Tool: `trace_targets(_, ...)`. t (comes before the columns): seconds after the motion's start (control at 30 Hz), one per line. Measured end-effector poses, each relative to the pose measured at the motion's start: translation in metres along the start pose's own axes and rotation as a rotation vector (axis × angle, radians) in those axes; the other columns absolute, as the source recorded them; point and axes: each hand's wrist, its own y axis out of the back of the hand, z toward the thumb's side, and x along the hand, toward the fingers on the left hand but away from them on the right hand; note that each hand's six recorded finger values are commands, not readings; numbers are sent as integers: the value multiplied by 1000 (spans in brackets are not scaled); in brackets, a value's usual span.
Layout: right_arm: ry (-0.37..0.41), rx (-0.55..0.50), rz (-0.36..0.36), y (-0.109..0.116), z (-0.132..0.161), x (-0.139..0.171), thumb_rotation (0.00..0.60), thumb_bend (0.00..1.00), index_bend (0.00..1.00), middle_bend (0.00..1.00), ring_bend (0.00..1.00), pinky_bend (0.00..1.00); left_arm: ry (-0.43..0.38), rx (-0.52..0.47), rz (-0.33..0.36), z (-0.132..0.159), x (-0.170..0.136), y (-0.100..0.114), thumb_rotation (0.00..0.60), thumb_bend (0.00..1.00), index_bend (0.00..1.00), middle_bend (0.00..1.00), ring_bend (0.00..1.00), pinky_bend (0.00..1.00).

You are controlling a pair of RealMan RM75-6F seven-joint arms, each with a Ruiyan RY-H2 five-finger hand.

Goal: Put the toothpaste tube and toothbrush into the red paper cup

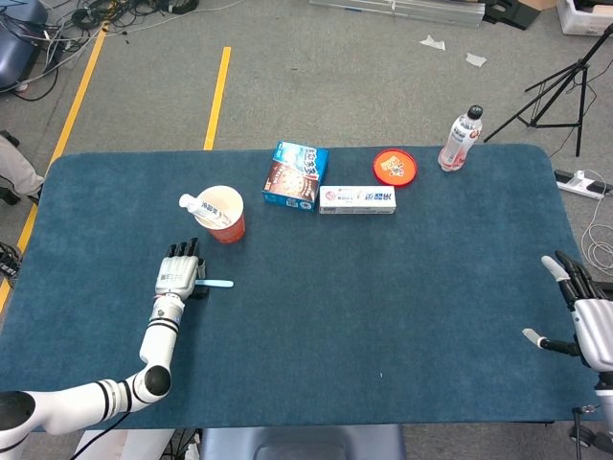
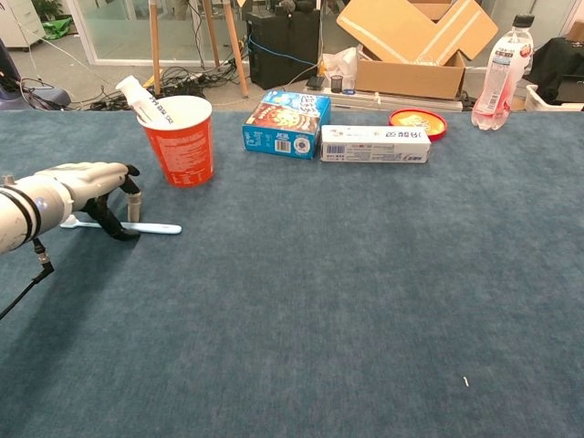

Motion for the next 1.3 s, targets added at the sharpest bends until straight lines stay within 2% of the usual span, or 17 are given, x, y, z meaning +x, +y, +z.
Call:
trace_targets(0.77,2,-1,-1,0,0,0,600,0,0,0,0,235,-21,-9,21,0,-9,5,600,298,564,0,0,0)
trace_targets(1.3,6,3,3,-2,2,0,600,0,0,0,0,235,-21,-33,90,-14,-28,32,600,299,566,0,0,0)
